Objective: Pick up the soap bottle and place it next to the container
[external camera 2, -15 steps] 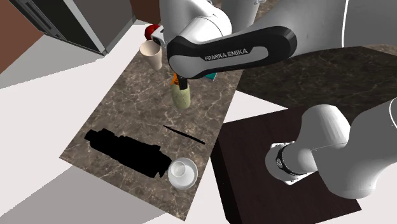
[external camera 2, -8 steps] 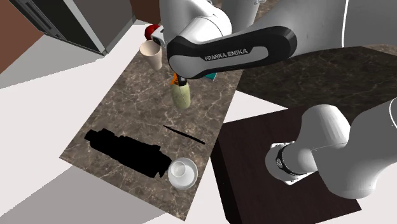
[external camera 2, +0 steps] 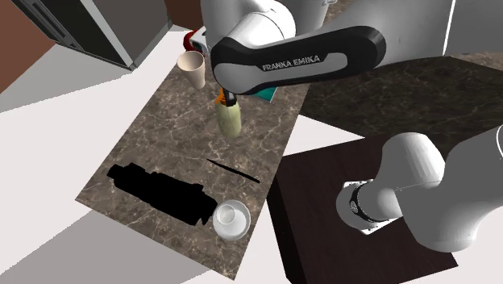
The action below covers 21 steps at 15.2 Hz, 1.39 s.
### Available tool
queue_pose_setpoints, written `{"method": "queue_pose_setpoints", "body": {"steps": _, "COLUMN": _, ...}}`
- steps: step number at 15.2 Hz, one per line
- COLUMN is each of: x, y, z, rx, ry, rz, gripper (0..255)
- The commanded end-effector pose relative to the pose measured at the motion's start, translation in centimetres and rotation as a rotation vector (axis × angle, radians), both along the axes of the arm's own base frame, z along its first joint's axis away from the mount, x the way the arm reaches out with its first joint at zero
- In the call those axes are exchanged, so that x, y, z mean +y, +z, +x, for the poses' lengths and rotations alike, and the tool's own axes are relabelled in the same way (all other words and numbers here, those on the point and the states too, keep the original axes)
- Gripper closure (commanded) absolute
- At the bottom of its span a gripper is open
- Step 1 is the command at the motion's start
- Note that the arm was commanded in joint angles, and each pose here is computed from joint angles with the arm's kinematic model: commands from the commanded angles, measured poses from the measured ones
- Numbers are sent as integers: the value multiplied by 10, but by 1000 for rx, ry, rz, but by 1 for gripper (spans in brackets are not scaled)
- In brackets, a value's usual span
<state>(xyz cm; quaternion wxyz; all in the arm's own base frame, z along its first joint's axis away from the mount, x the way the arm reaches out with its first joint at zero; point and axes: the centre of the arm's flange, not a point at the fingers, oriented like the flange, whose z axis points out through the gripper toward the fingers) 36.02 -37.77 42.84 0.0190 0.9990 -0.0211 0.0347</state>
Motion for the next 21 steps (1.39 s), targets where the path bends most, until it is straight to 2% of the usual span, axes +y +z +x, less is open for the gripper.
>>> {"method": "queue_pose_setpoints", "body": {"steps": 1, "x": 0, "y": 11, "z": 0, "rx": 0, "ry": 0, "rz": 0, "gripper": 255}}
{"method": "queue_pose_setpoints", "body": {"steps": 21, "x": 0, "y": 116, "z": 0, "rx": 0, "ry": 0, "rz": 0, "gripper": 255}}
